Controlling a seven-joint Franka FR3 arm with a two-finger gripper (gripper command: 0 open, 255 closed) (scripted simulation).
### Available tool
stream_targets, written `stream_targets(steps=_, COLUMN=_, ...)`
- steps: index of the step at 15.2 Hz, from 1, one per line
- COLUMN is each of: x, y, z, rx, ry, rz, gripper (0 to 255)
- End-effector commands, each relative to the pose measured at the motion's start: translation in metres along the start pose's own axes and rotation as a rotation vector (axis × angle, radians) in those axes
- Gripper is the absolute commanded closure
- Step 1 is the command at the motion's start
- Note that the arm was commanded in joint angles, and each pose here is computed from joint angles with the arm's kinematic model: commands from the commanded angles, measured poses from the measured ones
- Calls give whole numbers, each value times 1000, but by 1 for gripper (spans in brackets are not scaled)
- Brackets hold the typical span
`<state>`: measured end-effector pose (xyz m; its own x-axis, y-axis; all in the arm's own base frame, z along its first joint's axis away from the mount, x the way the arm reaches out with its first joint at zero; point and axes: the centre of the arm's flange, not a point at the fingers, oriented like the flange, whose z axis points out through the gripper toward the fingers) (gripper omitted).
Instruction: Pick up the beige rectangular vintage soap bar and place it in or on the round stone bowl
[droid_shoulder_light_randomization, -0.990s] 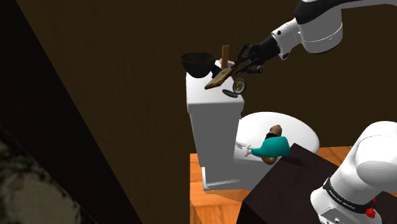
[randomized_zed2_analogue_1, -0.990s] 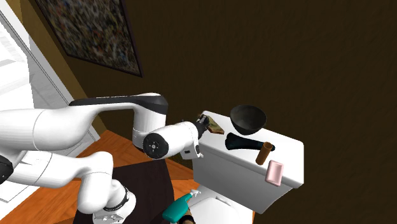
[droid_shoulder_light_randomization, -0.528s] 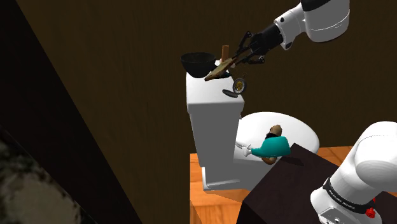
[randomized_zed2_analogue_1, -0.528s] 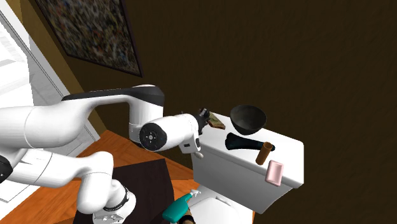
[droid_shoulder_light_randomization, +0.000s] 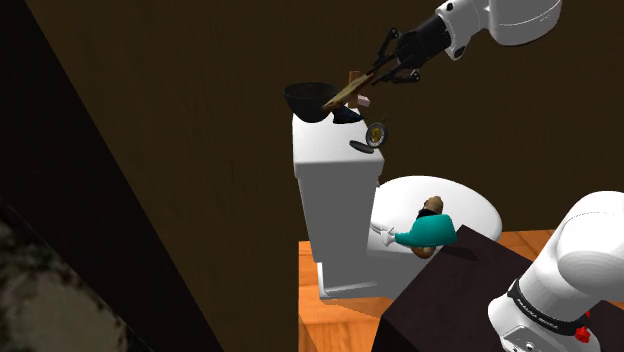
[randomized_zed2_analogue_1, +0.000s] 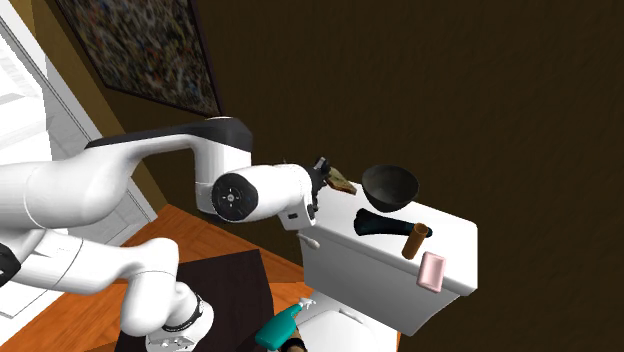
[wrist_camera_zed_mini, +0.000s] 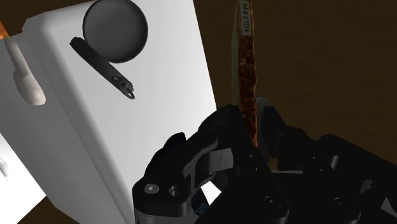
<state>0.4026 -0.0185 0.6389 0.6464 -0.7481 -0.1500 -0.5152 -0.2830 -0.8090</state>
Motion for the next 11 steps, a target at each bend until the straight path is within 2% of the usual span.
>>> stream_targets(steps=1, x=-2, y=-9, z=-6, rx=0, ry=0, rz=0, gripper=255)
stream_targets(steps=9, x=-8, y=-43, z=-30, rx=0, ry=0, rz=0, gripper=255)
stream_targets(steps=11, x=1, y=-52, z=-26, rx=0, ry=0, rz=0, gripper=255)
